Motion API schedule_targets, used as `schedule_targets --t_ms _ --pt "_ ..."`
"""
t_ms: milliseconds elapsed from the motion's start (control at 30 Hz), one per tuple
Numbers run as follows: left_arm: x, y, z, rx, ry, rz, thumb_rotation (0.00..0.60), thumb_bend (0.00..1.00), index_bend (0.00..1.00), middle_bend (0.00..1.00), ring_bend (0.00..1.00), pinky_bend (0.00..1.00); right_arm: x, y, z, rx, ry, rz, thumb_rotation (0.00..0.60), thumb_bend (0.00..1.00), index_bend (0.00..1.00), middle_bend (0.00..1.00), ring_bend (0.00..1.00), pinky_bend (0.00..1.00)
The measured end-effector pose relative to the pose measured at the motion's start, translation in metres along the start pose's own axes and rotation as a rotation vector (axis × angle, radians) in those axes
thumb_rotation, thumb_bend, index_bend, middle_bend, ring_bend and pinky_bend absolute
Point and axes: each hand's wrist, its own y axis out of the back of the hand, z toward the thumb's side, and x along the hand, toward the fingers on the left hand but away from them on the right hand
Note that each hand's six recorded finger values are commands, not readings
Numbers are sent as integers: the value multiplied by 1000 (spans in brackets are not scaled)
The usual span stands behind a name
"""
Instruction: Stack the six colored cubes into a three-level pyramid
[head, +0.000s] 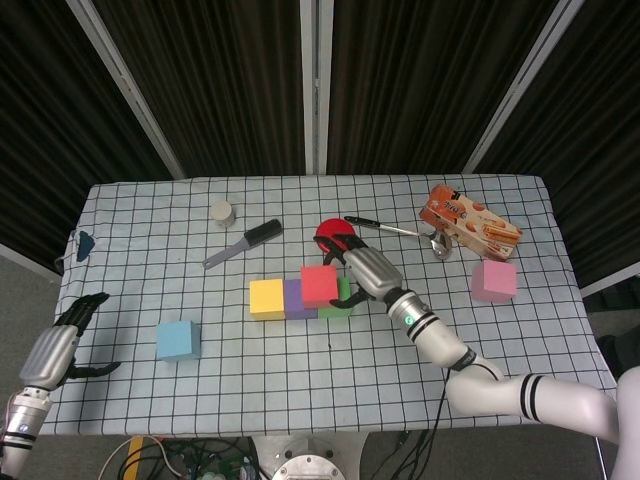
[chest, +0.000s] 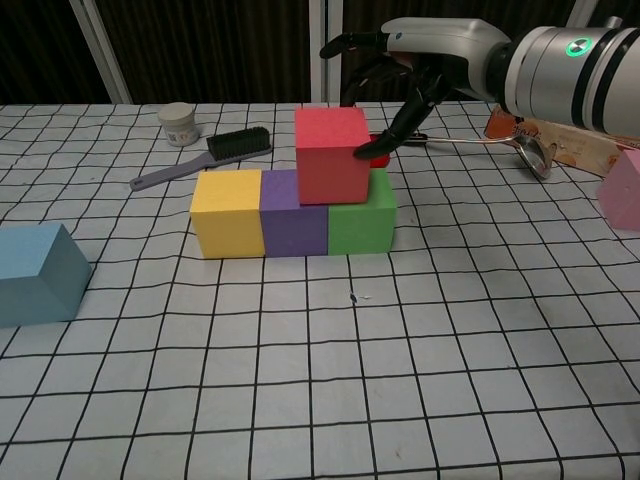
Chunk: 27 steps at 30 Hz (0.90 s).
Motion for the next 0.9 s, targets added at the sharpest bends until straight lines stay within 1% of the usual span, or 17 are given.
schedule_targets --t_ms 333,900 --pt "0 -1 -1 -2 0 -1 600 59 84 55 0 146 2 -1 3 -10 -3 -16 600 202 0 410 0 0" --pt "-1 -2 -1 -6 1 -6 600 60 84 55 0 146 3 -7 2 -2 -9 -6 600 203 0 404 0 0"
